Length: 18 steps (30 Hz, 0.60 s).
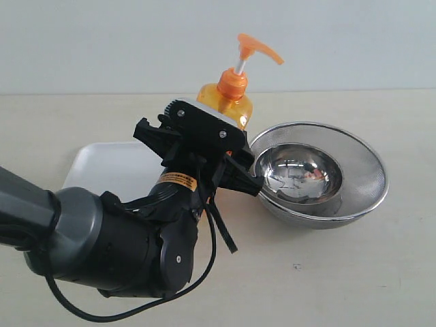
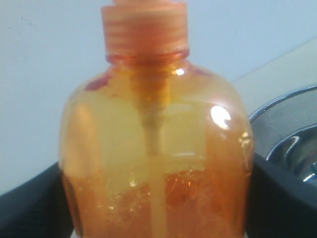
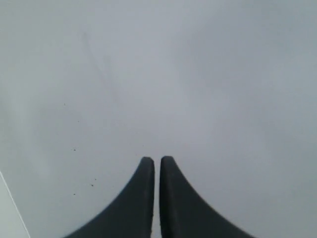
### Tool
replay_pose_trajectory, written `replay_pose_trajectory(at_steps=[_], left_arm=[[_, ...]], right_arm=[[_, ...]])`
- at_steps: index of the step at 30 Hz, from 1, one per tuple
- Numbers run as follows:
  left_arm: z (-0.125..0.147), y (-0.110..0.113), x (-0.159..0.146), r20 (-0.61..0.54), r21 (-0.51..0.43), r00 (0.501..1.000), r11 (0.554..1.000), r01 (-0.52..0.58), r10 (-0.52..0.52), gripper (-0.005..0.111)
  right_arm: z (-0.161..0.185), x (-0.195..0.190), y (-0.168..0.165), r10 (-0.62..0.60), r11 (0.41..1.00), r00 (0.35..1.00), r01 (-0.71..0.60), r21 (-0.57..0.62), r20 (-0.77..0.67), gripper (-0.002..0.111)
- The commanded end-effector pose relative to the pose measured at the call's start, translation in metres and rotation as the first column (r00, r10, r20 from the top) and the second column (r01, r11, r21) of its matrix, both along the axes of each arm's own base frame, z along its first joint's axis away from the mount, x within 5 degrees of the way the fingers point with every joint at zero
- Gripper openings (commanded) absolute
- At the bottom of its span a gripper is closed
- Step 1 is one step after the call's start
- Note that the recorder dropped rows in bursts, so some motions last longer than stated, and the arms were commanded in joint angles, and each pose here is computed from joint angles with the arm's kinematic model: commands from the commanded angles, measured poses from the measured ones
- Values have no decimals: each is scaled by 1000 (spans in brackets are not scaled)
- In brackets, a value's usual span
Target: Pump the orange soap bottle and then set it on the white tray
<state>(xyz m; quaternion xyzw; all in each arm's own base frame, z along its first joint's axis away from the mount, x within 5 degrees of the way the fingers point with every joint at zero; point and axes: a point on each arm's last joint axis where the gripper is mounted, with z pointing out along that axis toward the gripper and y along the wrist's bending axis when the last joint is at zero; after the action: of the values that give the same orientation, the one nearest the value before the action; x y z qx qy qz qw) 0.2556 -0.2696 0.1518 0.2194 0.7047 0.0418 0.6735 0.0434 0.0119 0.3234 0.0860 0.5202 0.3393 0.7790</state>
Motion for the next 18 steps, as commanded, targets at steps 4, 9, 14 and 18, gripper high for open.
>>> replay_pose_trajectory(at_steps=[4, 9, 14, 18], left_arm=[[18, -1, 0, 105, -14, 994, 1000, 6, -5, 5], [16, -2, 0, 90, 35, 996, 999, 22, -25, 5], [16, -2, 0, 91, 36, 995, 999, 24, -28, 5], [16, -2, 0, 91, 36, 995, 999, 24, -28, 5]], right_arm=[[53, 66, 27, 19, 954, 994, -50, -296, -109, 0], [46, 133, 67, 242, 844, 884, -395, -364, -400, 0], [38, 174, 86, 314, 756, 783, -548, -358, -537, 0], [41, 191, 99, 420, 682, 709, -658, -318, -567, 0]])
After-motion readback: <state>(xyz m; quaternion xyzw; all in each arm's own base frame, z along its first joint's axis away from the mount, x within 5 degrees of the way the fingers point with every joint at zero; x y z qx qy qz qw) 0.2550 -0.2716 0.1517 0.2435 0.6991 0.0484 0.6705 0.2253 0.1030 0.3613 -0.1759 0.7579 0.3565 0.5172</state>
